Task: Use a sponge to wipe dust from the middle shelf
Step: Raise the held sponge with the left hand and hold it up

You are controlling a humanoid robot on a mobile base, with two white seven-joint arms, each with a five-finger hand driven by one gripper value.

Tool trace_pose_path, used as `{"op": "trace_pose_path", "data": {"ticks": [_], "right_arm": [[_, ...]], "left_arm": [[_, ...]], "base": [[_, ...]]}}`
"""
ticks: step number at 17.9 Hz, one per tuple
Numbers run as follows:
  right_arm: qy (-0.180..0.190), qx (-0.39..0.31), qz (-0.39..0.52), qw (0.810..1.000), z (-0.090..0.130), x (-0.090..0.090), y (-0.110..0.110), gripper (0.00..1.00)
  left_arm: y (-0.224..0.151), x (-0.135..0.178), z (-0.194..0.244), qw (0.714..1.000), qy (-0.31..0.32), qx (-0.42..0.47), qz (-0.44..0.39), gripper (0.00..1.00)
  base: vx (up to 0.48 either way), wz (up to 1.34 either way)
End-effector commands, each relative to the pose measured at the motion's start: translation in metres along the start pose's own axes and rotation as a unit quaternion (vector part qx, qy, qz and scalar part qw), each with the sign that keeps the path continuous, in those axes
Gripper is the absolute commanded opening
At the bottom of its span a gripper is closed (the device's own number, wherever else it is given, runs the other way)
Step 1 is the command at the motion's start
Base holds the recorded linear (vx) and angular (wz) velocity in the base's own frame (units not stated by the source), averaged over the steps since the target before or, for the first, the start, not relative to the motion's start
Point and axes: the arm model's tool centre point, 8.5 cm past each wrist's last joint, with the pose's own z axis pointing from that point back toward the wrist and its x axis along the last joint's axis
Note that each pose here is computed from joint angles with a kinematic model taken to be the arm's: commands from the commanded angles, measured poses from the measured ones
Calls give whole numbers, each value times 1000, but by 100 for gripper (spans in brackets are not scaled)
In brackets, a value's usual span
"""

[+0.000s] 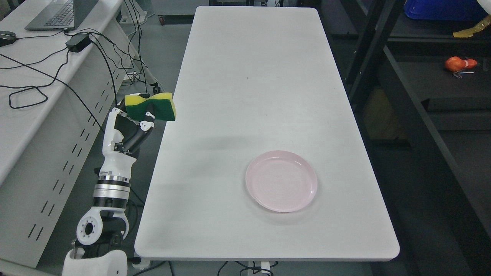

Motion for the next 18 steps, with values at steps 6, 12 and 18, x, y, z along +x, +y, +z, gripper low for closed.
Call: {"op": "trace_pose_path", "data": {"ticks": [6, 12, 18], "right_arm": [[-11, -8, -1, 1000, 0, 10, -10, 100], [-11, -8, -1, 1000, 0, 10, -10, 100], [-11, -8, 0, 1000, 0, 10, -10, 100]], "left_arm": [[6, 8, 0, 1000, -7, 0, -10, 6], [6, 8, 0, 1000, -8, 0, -10, 6], [4, 7, -1, 1000, -6, -3, -9, 6]], "base": [[0, 0], [0, 0], [0, 0]]}}
